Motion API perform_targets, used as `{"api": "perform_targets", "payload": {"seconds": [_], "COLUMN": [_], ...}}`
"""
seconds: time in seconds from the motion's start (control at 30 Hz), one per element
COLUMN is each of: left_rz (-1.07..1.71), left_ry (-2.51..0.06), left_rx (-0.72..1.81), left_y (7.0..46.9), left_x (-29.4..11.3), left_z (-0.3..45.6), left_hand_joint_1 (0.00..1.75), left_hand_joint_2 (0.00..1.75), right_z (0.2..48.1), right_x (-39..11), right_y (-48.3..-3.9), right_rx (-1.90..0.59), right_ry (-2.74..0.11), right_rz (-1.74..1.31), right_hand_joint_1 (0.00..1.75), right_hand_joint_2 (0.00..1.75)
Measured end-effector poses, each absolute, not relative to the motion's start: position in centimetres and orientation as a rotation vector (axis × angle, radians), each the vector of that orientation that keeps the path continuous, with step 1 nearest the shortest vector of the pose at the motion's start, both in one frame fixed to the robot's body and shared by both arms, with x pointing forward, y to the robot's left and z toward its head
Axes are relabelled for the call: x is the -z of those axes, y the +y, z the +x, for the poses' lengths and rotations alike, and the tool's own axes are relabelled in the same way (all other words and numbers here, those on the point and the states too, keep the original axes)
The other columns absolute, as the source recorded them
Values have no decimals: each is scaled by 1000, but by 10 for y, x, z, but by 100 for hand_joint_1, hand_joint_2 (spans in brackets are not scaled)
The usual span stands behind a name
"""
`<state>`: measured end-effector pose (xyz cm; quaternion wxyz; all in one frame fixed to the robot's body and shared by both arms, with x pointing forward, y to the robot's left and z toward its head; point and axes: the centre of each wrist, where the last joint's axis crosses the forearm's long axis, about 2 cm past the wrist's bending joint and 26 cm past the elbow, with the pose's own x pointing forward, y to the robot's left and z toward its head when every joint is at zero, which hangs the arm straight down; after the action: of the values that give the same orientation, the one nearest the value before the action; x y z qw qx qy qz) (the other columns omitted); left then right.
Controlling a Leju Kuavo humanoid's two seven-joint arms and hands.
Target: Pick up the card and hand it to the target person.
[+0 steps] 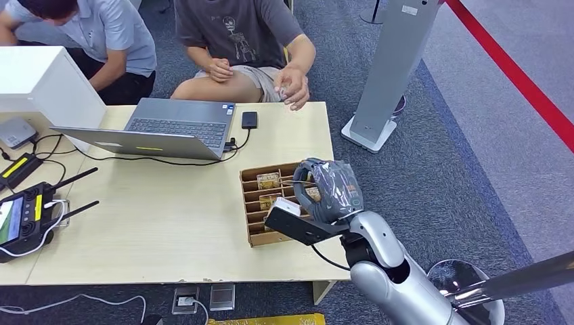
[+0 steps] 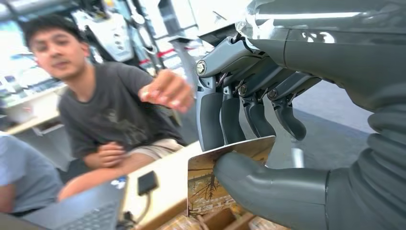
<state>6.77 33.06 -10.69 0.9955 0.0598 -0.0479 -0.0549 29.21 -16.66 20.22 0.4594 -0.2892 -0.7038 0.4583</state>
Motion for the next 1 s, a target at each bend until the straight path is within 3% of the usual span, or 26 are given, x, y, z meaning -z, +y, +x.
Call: {"api": "perform_targets", "payload": {"seconds": [0.37,0.73,0.87,1.0], "left_rz": [122,126,125,124], "left_ry": [-147,-128,-114,-113], "left_rx": [190,189,182,186], "left_y": [330,333,334,334], "left_x": [106,106,106,106], "left_z": [73,71,70,70], "left_hand_joint_1": [0,0,0,0], "left_hand_joint_2": [175,175,175,175], "right_z": [420,460,460,458], "right_x": [-281,-298,-287,-279], "right_y": [-123,-115,-112,-109], "right_rx": [-1244,-1312,-1360,-1402], "right_ry": [-1935,-1738,-1679,-1642], "right_rz": [-647,-790,-817,-835], "right_hand_joint_1": [147,147,0,0], "right_hand_joint_2": [175,175,175,175]}}
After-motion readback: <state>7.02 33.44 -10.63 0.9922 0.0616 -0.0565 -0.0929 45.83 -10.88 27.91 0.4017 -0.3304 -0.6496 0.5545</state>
